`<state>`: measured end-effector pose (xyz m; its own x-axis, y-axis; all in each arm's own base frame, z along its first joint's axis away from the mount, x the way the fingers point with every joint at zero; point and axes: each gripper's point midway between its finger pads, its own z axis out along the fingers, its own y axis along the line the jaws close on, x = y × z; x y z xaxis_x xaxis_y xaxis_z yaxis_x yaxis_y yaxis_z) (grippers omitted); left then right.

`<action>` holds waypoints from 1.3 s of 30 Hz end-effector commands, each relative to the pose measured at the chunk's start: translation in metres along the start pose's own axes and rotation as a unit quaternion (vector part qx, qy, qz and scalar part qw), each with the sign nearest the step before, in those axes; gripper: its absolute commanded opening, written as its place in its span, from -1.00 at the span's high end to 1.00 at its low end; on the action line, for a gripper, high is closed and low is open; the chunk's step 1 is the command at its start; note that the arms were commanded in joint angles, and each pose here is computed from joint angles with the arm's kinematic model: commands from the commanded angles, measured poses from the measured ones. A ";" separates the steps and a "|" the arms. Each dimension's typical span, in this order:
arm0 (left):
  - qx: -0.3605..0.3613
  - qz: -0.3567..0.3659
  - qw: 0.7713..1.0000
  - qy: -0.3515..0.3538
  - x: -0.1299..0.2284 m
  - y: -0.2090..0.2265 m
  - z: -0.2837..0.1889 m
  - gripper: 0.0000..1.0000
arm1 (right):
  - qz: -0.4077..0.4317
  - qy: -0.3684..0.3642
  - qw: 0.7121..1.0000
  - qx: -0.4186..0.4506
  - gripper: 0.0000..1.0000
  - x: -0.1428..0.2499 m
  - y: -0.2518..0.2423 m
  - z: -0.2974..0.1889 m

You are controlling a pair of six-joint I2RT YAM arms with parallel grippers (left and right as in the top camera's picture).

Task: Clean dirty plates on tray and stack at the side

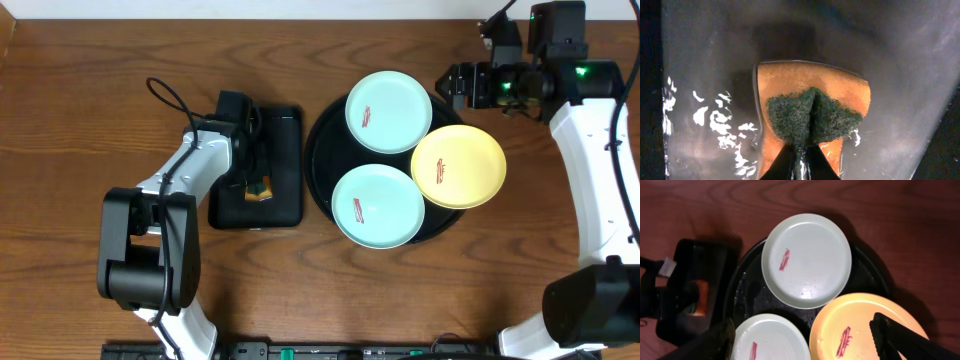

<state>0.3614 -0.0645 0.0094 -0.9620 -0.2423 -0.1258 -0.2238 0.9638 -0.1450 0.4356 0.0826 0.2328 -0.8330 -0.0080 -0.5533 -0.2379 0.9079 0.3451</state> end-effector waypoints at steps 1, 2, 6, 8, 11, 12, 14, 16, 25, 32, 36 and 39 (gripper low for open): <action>-0.006 0.002 1.000 0.019 0.008 0.003 0.002 0.85 | -0.021 -0.014 1.000 -0.009 -0.68 -0.012 0.017 -0.003; -0.006 0.002 1.000 0.019 0.005 0.001 -0.004 0.85 | -0.025 -0.019 0.999 -0.008 -0.68 -0.016 0.019 -0.005; 0.001 0.003 1.000 0.005 -0.019 -0.013 -0.040 0.85 | -0.033 -0.042 0.998 0.022 -0.57 -0.032 0.014 -0.015; 0.009 0.005 1.000 -0.014 -0.037 -0.023 -0.063 0.85 | -0.035 -0.048 0.998 0.033 -0.52 -0.037 0.010 -0.015; 0.048 0.012 0.997 -0.051 -0.064 -0.045 -0.096 0.86 | -0.042 -0.043 0.998 0.037 -0.43 -0.038 0.004 -0.002; 0.064 0.014 0.996 -0.065 -0.072 -0.053 -0.107 0.85 | -0.040 -0.038 0.998 0.037 -0.41 -0.037 0.001 0.005; 0.099 0.022 0.990 -0.097 -0.091 -0.071 -0.129 0.85 | -0.034 -0.017 0.999 0.037 -0.29 -0.032 -0.009 0.030; 0.111 0.027 0.986 -0.120 -0.101 -0.079 -0.137 0.85 | -0.025 0.007 0.999 0.038 -0.15 -0.023 -0.020 0.056; 0.147 0.077 0.972 -0.164 -0.107 -0.137 -0.135 0.85 | 0.004 0.095 0.995 0.039 0.08 0.025 -0.065 0.160; 0.163 0.098 0.969 -0.159 -0.101 -0.175 -0.108 0.85 | 0.016 0.135 0.990 0.041 0.50 0.056 -0.081 0.200; 0.164 0.100 0.970 -0.147 -0.097 -0.187 -0.087 0.85 | 0.023 0.145 0.988 0.041 0.93 0.062 -0.081 0.203; 0.164 0.102 0.971 -0.141 -0.094 -0.192 -0.077 0.85 | 0.024 0.159 0.986 0.040 0.97 0.068 -0.078 0.201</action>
<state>0.4801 -0.2092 0.1289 -0.8880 -0.1032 -0.4481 0.0786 0.9261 -0.3690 0.5026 0.0905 0.0153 -0.9564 -0.0698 -0.2834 -0.1575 0.9409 0.2998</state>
